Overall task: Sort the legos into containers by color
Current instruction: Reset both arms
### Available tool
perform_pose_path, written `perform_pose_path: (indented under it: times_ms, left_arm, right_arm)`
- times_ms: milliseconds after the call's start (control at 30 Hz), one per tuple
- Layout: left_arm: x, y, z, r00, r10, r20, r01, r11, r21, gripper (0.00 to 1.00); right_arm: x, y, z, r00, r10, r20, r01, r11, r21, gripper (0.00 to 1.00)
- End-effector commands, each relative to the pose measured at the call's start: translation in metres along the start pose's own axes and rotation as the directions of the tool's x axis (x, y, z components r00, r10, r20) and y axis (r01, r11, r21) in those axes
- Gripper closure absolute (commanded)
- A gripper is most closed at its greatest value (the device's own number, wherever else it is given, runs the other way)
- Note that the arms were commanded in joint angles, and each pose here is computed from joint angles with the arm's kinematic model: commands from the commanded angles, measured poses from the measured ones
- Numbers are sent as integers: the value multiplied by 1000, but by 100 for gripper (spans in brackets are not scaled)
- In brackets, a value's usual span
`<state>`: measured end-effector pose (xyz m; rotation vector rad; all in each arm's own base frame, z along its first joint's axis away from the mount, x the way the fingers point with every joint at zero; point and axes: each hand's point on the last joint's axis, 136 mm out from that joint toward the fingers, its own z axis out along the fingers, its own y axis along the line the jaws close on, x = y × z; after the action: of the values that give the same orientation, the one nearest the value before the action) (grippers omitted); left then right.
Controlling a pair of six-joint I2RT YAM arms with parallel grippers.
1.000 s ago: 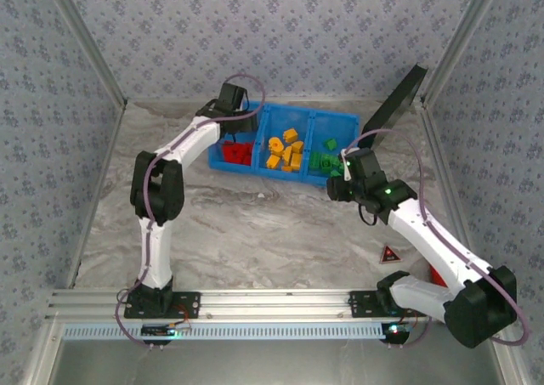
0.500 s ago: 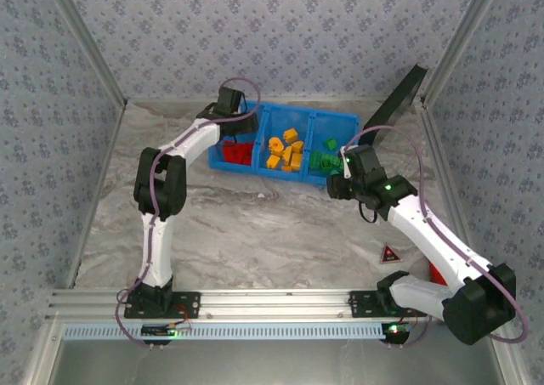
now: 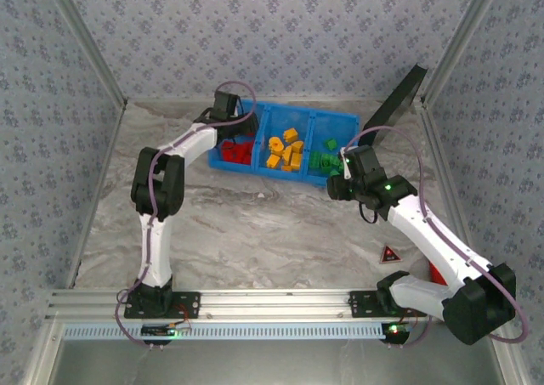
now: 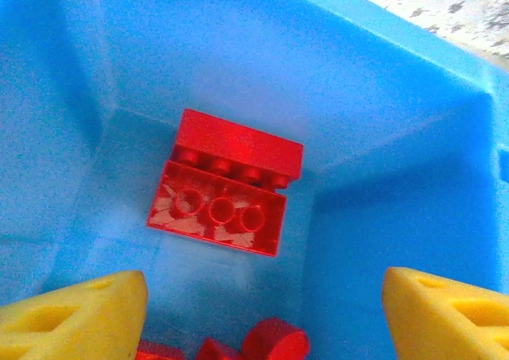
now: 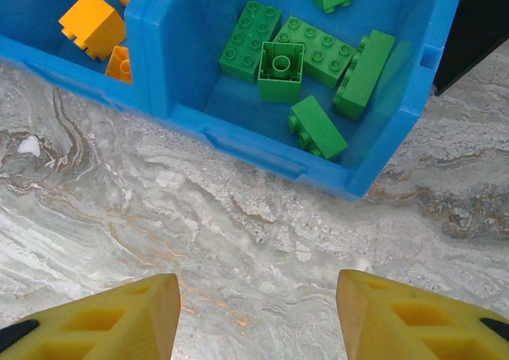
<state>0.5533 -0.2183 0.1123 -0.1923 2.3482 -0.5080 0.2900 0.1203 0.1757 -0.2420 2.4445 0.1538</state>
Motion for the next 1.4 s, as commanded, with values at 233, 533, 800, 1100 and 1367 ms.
perform_pose_path:
  times_ms: [233, 533, 800, 1100, 1367]
  left_arm:
    - [-19, -39, -41, 995, -98, 29, 88, 966, 242, 29]
    - [-21, -66, -100, 997, -44, 63, 17, 924, 381, 36]
    - [-8, -69, -170, 993, 67, 101, -100, 924, 370, 34]
    - [23, 39, -234, 919, 293, 264, -269, 955, -124, 7]
    - [54, 149, -247, 850, 351, 393, -139, 869, -475, 1]
  right_arm:
    - [0, 0, -14, 1000, -1, 22, 1, 1000, 20, 45]
    - [15, 0, -20, 999, 30, 30, -30, 999, 12, 39]
    - [21, -16, -4, 997, 41, 60, -46, 995, 93, 0]
    - [-17, -78, 27, 954, 9, 301, -100, 952, 290, 0]
    - [-21, -117, 52, 892, -33, 450, -111, 951, 290, 0]
